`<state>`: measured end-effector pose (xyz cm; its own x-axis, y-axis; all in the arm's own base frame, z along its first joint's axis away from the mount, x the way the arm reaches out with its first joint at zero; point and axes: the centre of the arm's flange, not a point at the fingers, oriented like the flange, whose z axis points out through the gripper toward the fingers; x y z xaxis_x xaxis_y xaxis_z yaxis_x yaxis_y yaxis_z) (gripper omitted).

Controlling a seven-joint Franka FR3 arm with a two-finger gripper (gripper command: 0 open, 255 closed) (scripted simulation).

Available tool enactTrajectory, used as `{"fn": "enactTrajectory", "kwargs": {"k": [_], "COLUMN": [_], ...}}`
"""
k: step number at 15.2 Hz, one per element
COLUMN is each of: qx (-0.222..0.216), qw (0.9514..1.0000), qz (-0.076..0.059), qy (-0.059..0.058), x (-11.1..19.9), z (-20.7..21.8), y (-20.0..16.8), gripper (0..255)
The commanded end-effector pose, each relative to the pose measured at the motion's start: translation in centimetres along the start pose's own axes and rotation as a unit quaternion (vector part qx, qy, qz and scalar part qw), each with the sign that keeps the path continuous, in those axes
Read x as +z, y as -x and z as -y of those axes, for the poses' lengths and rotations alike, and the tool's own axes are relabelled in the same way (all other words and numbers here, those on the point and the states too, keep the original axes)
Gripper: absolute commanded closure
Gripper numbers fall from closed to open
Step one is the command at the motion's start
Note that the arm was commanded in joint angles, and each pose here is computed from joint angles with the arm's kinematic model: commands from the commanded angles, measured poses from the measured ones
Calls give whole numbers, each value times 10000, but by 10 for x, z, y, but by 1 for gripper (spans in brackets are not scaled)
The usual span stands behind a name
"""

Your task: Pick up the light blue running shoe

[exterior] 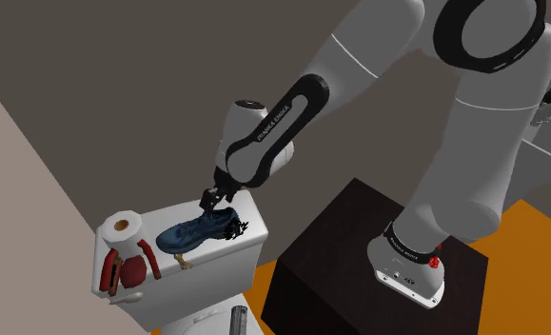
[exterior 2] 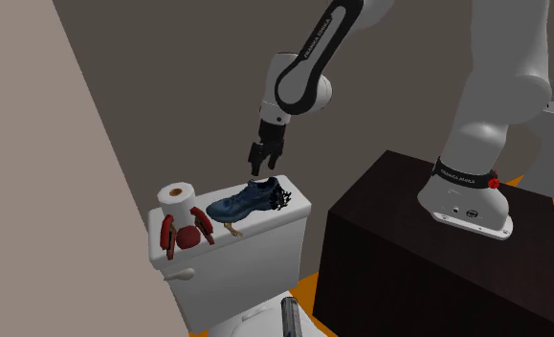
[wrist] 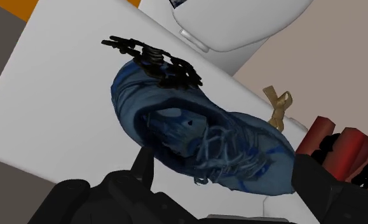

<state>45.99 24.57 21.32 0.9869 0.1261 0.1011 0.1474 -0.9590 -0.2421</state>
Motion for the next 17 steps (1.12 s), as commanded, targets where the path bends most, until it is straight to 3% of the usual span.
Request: {"fn": "enactTrajectory", "kwargs": {"k": [1, 11, 12, 17], "qx": [8, 10, 10, 10], "qw": [10000, 9999, 9999, 9999], "qz": [-31, -42, -42, -42], "qy": [-90, -128, -128, -128], "x": [22, 70, 70, 70], "z": [12, 7, 7, 6], "y": [-9, -9, -9, -9], "gripper": [0, 0, 255, 255]}}
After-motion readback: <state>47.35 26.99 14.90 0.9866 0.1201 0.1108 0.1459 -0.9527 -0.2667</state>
